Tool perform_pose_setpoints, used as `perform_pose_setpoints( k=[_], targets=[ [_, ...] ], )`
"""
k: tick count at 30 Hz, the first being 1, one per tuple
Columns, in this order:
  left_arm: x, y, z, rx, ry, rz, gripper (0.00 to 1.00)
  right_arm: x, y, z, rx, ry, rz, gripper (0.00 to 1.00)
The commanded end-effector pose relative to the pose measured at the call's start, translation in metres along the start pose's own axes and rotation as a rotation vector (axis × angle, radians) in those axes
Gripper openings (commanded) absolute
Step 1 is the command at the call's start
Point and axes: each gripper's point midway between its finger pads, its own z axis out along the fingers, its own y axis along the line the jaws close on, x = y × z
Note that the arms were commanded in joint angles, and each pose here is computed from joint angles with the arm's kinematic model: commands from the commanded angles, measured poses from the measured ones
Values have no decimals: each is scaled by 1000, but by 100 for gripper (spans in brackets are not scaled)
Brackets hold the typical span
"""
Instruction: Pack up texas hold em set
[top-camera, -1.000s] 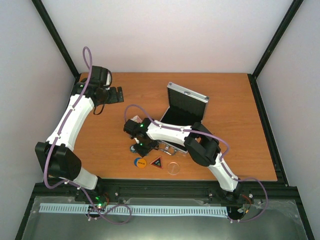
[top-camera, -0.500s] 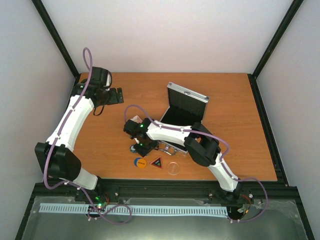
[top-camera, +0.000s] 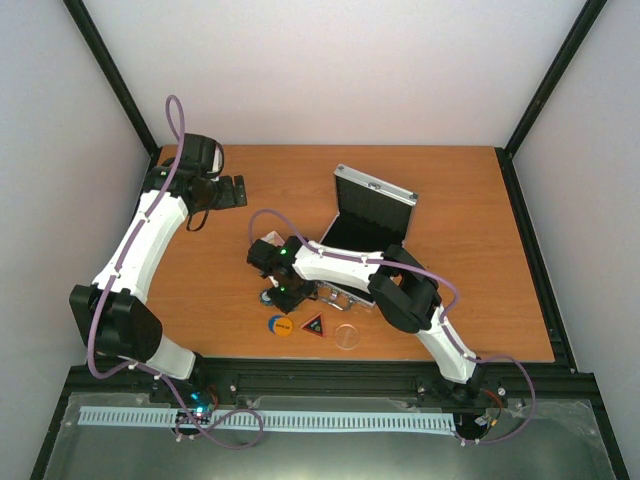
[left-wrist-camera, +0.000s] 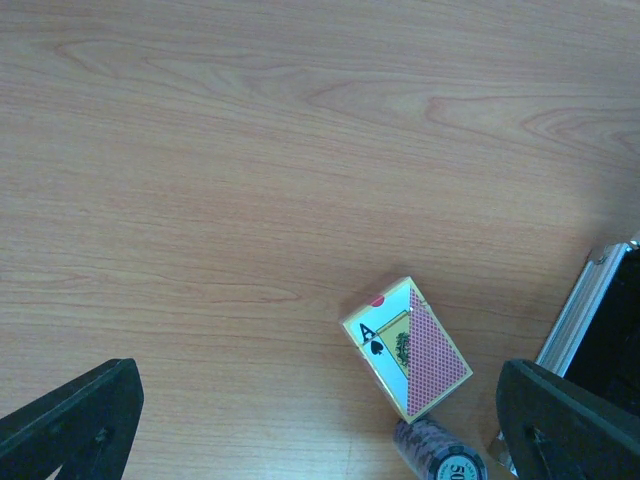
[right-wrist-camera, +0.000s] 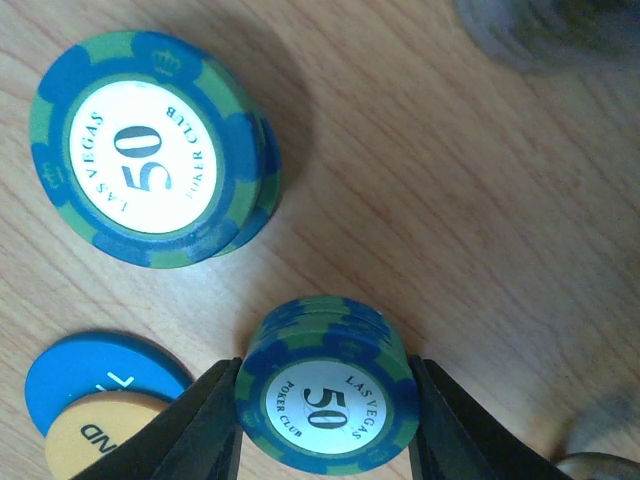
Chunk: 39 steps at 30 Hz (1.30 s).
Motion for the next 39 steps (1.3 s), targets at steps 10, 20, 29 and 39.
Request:
perform_pose_setpoints(
  k=[10, 20, 29, 39],
  targets=[
    [-10, 3, -12, -5, -48, -6, 100, 9, -10, -13, 78, 28, -25, 3],
    [-10, 5, -12, -12, -48, -7, 100, -8, -11, -48, 8, -60, -12, 3],
    [-9, 8, -12, -20, -47, -6, 100, -19, -23, -81, -37, -131, 38, 3],
    [-6, -5, -17, 60, -26, -9, 100, -28, -68, -118, 9, -202, 121, 3]
  ],
)
